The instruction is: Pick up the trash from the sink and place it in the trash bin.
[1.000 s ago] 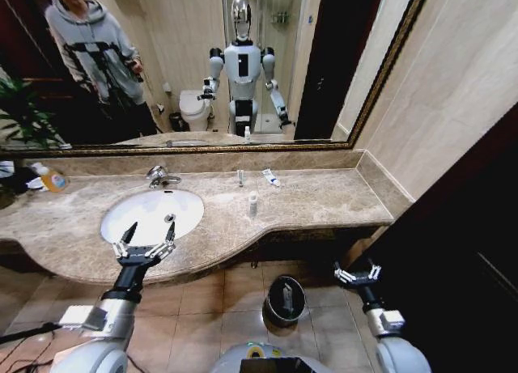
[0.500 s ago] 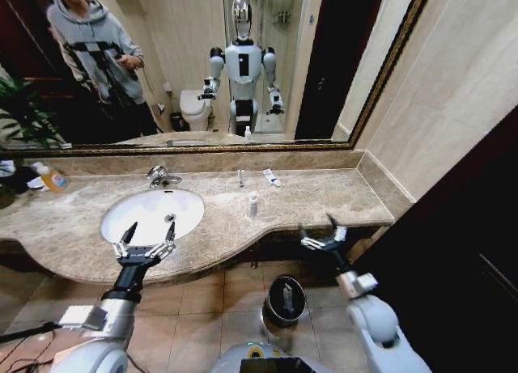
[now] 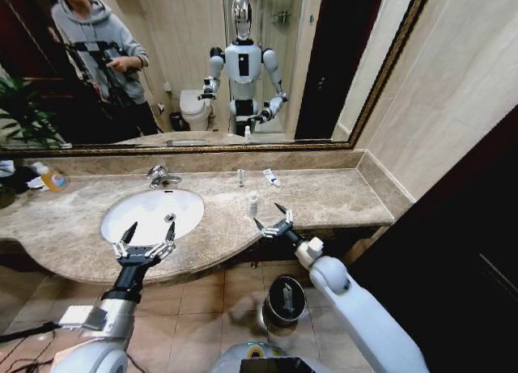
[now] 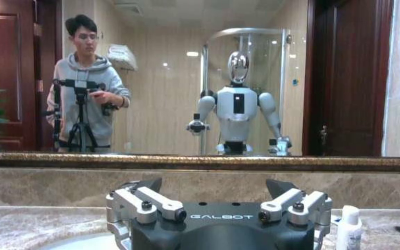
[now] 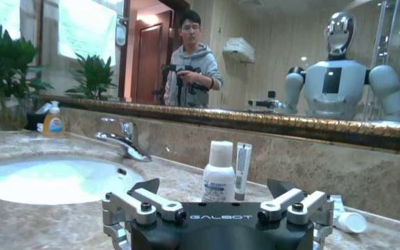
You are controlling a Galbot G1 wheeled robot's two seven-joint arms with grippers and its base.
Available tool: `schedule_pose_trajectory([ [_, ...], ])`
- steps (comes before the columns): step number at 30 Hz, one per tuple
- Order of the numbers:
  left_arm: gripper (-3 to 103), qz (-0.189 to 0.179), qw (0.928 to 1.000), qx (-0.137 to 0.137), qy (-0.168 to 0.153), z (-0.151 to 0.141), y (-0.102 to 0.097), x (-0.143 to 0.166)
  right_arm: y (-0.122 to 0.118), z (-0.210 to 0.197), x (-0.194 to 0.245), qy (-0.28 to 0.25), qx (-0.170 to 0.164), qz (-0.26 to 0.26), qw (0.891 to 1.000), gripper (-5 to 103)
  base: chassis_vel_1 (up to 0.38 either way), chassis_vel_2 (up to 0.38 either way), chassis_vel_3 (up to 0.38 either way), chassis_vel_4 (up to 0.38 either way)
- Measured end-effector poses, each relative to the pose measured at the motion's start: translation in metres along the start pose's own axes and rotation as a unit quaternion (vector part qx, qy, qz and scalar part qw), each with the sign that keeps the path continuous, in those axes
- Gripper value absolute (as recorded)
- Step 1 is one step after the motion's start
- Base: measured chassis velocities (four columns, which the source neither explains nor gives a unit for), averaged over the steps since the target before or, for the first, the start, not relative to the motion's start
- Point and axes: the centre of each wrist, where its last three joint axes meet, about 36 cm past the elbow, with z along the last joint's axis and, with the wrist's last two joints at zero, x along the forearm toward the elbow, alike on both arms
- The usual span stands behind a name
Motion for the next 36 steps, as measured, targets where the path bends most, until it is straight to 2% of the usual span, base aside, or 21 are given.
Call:
schedule_pose_trajectory([
  [3,100,0.000,1.0000,0.000,0.000,0.000,0.000,0.000,0.000,0.006,-0.013,0.006,0.002,-0.005,1.000,100,0.000,0.000,0.000,0.000],
  [7,100,0.000,1.0000,0.000,0.000,0.000,0.000,0.000,-0.007,0.018,-0.042,0.003,0.024,-0.013,1.000,100,0.000,0.000,0.000,0.000],
  [16,100,0.000,1.0000,0.000,0.000,0.000,0.000,0.000,-0.006,0.023,-0.067,-0.001,0.027,-0.034,0.999,103,0.000,0.000,0.000,0.000],
  [23,100,0.000,1.0000,0.000,0.000,0.000,0.000,0.000,-0.003,0.029,-0.075,-0.005,0.026,-0.045,0.999,80,0.000,0.000,0.000,0.000],
  [31,100,0.000,1.0000,0.000,0.000,0.000,0.000,0.000,-0.007,0.034,-0.074,-0.001,0.029,-0.043,0.999,65,0.000,0.000,0.000,0.000],
  [34,100,0.000,1.0000,0.000,0.000,0.000,0.000,0.000,-0.008,0.034,-0.075,-0.001,0.029,-0.042,0.999,52,0.000,0.000,0.000,0.000],
  [36,100,0.000,1.0000,0.000,0.000,0.000,0.000,0.000,-0.008,0.034,-0.075,-0.002,0.029,-0.042,0.999,48,0.000,0.000,0.000,0.000],
])
